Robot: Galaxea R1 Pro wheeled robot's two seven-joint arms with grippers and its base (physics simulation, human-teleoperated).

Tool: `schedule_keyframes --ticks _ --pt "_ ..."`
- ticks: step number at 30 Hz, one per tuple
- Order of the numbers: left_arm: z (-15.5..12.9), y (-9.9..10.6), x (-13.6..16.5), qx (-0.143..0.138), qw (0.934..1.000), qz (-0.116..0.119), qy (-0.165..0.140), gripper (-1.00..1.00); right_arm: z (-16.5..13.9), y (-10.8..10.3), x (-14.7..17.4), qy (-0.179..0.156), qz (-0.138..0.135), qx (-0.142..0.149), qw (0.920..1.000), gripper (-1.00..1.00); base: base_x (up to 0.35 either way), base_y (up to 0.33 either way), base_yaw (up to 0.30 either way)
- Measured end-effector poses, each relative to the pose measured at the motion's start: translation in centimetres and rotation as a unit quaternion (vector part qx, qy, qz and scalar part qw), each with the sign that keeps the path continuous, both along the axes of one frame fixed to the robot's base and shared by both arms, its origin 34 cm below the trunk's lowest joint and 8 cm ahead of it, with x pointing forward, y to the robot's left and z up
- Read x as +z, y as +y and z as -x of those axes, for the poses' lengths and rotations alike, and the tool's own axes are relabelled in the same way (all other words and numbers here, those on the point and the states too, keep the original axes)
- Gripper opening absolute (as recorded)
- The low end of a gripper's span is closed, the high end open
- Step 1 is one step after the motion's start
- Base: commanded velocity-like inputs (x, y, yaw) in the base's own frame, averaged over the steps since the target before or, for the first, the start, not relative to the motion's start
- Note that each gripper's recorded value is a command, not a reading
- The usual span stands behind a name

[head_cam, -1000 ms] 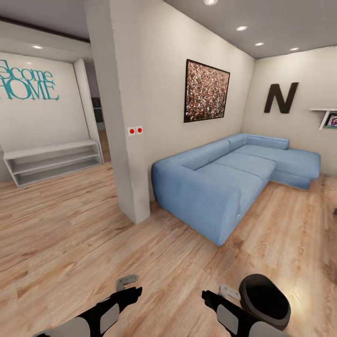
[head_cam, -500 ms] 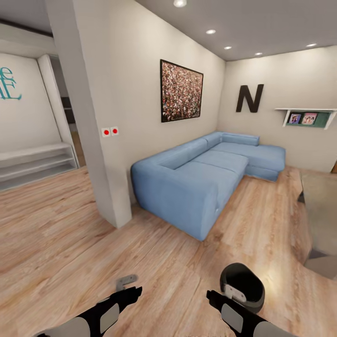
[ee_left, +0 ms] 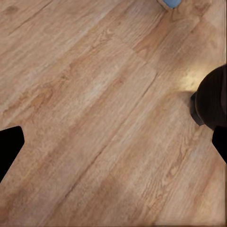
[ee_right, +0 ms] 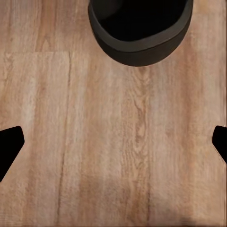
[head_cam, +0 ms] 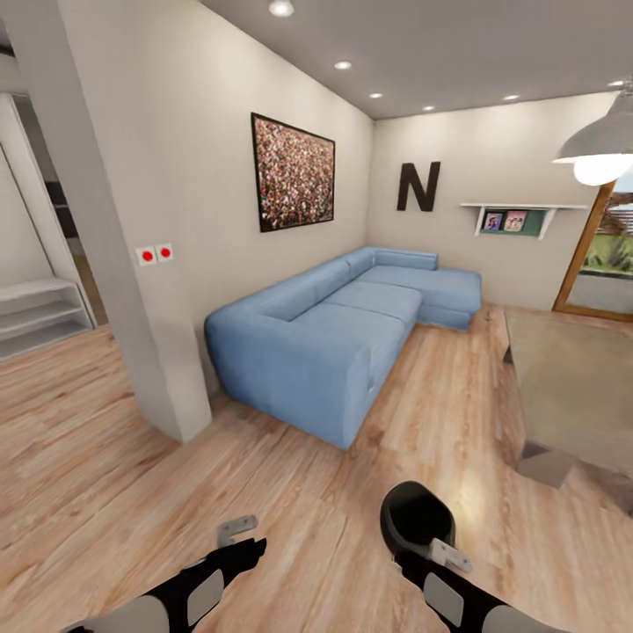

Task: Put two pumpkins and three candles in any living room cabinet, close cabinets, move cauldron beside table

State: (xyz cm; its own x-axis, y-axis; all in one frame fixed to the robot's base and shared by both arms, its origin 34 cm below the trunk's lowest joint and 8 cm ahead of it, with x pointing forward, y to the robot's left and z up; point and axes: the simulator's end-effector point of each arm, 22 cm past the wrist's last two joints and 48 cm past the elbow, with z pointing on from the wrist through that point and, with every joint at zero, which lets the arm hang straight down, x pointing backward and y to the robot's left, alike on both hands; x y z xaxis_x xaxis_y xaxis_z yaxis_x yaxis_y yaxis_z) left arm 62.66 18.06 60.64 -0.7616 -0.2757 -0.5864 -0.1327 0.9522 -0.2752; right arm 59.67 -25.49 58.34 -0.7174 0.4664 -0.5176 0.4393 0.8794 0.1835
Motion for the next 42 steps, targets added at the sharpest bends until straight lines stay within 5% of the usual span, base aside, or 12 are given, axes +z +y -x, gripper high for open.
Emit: schedule_keyframes --ticks 27,42 --pt "0.2 0.1 3.9 -0.001 1.0 0.001 0.002 1.0 0.3 -0.2 3.8 0.005 0.002 -0.001 1.0 1.0 0.0 0.0 -0.293" --pt "0.3 0.1 3.7 -0.004 1.0 0.0 0.005 1.0 0.5 -0.2 3.6 0.007 0.002 -0.001 1.0 1.0 0.078 0.014 -0.267"
